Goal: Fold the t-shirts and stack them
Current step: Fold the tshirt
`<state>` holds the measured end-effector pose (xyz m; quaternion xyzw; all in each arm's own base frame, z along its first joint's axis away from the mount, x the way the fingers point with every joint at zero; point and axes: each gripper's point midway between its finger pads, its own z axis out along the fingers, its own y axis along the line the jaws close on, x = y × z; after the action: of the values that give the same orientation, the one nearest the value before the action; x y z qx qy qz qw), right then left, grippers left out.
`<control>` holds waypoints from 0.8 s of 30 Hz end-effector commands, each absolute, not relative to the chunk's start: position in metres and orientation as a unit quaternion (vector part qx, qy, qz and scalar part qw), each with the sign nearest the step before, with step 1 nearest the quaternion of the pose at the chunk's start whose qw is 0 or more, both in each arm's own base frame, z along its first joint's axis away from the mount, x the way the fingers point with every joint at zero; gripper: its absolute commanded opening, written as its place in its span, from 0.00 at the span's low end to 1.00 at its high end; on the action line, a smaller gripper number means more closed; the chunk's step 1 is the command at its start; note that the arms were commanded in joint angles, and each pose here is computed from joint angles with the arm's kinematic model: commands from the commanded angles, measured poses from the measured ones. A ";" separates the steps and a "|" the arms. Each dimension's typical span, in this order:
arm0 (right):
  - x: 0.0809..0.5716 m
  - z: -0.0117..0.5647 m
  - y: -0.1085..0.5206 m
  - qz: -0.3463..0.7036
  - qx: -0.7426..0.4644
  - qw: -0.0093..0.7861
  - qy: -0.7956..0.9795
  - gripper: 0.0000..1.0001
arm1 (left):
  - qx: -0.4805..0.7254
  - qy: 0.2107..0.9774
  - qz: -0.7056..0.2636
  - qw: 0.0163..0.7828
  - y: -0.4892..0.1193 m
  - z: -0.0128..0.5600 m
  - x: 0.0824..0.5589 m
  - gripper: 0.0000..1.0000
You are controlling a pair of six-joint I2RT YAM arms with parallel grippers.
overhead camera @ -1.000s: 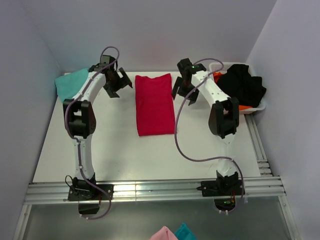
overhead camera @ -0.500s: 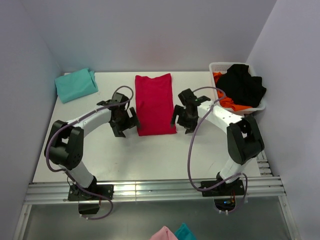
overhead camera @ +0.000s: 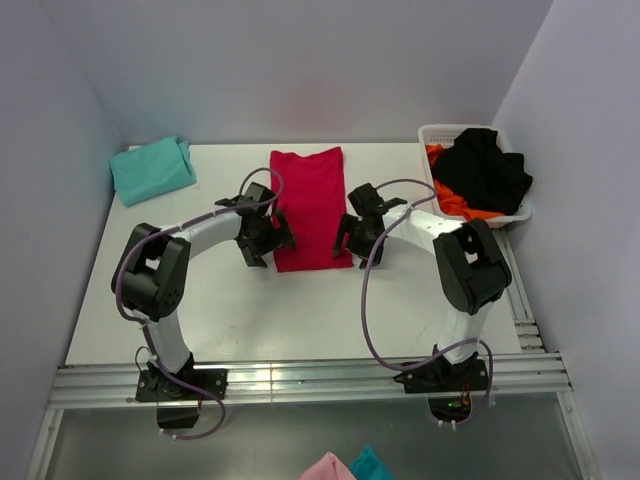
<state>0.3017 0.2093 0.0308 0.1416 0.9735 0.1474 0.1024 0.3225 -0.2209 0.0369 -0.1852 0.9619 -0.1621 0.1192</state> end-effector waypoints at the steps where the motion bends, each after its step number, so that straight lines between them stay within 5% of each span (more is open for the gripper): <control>1: 0.322 0.040 0.220 0.160 0.142 0.132 0.968 0.85 | -0.181 0.958 -0.173 0.139 -0.235 0.045 0.333 0.99; 7: 0.326 0.029 0.220 0.152 0.145 0.128 0.969 0.75 | -0.172 0.963 -0.164 0.126 -0.240 0.033 0.319 0.99; 11: 0.327 0.024 0.221 0.149 0.146 0.127 0.970 0.51 | -0.167 0.966 -0.154 0.121 -0.240 0.024 0.315 0.91; 14: 0.325 0.019 0.221 0.144 0.145 0.123 0.971 0.22 | -0.163 0.968 -0.148 0.119 -0.240 0.018 0.315 0.75; 17: 0.321 0.016 0.220 0.141 0.144 0.119 0.972 0.03 | -0.162 0.969 -0.139 0.121 -0.238 0.014 0.316 0.44; 20: 0.317 0.016 0.217 0.136 0.144 0.117 0.973 0.00 | -0.166 0.970 -0.122 0.125 -0.232 0.013 0.317 0.05; 24: 0.309 0.027 0.212 0.135 0.140 0.123 0.973 0.00 | -0.161 0.969 -0.124 0.137 -0.228 0.026 0.315 0.00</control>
<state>0.3136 0.2191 0.0173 0.1460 0.9722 0.1476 0.1080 0.3153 -0.2396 0.0202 -0.1660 0.9676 -0.1486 0.1188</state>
